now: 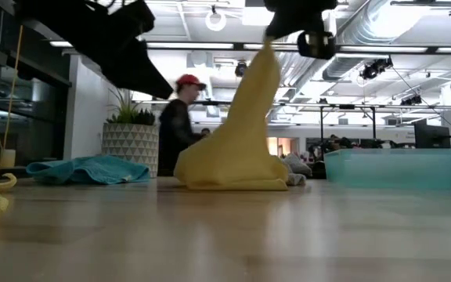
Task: Fold microfiber towels
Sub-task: Fold the right yellow microfiber cloth
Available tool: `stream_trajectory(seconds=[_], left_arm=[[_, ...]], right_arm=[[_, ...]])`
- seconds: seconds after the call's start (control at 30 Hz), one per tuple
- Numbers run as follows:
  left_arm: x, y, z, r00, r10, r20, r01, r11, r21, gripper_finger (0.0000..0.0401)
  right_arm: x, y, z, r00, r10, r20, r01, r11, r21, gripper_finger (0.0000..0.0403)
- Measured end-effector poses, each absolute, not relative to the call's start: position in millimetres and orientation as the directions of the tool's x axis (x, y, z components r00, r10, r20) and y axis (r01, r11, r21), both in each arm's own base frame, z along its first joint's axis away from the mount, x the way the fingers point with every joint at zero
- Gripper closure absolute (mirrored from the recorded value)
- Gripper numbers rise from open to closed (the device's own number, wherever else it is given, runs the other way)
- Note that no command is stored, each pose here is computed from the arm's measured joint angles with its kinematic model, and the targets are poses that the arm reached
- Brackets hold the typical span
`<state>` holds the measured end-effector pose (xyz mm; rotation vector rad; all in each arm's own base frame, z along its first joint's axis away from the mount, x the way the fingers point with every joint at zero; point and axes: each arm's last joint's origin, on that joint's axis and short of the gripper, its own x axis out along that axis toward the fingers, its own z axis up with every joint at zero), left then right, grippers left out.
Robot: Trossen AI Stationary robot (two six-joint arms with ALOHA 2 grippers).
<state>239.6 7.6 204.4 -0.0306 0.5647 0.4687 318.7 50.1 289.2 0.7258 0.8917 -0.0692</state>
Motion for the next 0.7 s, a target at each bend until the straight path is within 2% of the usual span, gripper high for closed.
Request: stream_trajectory(seconds=[0.2, 0.43, 0.57, 0.7], left_arm=[[250.7, 22.7, 193.7, 0.783, 0.277, -0.557, -0.342, 0.940, -0.012, 0.0164], [278.1, 15.9, 171.5, 0.856, 0.083, -0.511, -0.187, 0.970, -0.156, 0.0162], [296.0, 5.1, 154.2, 0.840, 0.049, -0.540, -0.173, 0.968, -0.181, 0.0162], [317.0, 1.9, 141.9, 0.815, 0.092, -0.572, -0.213, 0.966, -0.148, 0.0162]], right_arm=[[305.6, 87.9, 273.5, 0.481, 0.318, -0.817, 0.293, 0.820, 0.492, 0.0403], [301.0, 126.2, 240.1, 0.262, 0.386, -0.884, 0.144, 0.891, 0.432, 0.0403], [302.1, 134.9, 220.4, 0.173, 0.362, -0.916, 0.137, 0.912, 0.386, 0.0403], [306.0, 135.8, 212.8, 0.164, 0.353, -0.921, 0.115, 0.920, 0.374, 0.0403]])
